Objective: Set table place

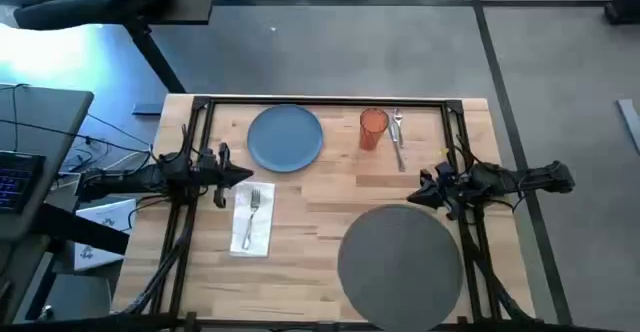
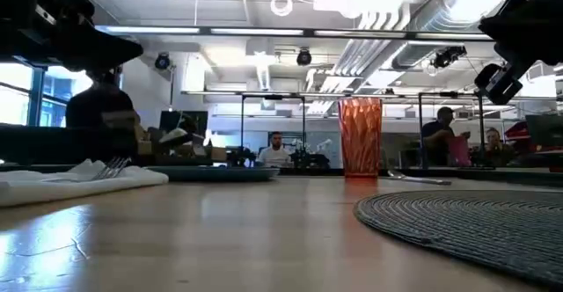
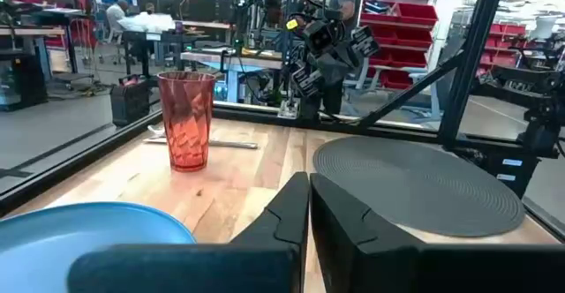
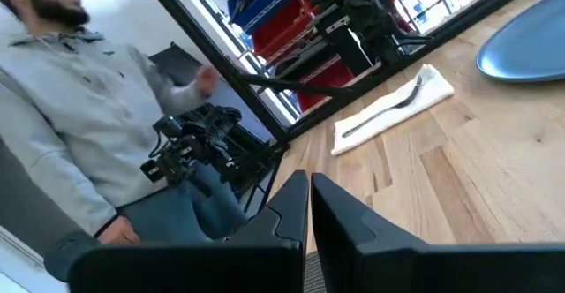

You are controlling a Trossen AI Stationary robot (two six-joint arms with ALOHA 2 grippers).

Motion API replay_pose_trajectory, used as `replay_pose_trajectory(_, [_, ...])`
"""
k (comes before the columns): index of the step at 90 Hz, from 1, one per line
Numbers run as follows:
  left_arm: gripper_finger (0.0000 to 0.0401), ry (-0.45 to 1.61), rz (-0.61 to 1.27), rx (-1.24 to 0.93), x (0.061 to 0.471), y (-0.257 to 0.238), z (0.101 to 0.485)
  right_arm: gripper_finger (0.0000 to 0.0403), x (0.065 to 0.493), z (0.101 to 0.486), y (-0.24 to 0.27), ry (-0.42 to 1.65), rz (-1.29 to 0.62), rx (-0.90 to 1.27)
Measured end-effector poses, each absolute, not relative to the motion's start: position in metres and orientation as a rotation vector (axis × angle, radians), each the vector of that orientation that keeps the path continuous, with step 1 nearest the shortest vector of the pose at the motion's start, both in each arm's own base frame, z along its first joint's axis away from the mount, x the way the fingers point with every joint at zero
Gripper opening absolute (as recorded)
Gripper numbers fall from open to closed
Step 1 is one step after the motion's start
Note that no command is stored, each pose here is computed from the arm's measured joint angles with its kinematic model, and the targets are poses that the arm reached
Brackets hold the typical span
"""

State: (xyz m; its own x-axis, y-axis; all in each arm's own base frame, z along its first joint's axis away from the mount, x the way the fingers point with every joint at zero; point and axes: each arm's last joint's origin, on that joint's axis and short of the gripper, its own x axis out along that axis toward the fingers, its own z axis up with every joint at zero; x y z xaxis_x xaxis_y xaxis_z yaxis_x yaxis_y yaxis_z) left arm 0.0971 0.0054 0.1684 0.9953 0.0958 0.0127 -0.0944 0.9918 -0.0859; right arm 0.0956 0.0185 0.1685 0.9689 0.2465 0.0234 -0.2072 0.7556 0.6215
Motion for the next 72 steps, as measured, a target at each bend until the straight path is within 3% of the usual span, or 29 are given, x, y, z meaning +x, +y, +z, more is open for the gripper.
replay_pose_trajectory(62, [0.0000, -0.019, 0.096, -0.085, 0.097, 0.005, 0.169, 0.0000, 0.096, 0.169, 0.019, 0.061, 0.248, 0.671])
replay_pose_trajectory(72, [0.0000, -0.179, 0.114, -0.142, 0.096, 0.006, 0.183, 0.0000, 0.096, 0.169, 0.019, 0.061, 0.247, 0.670])
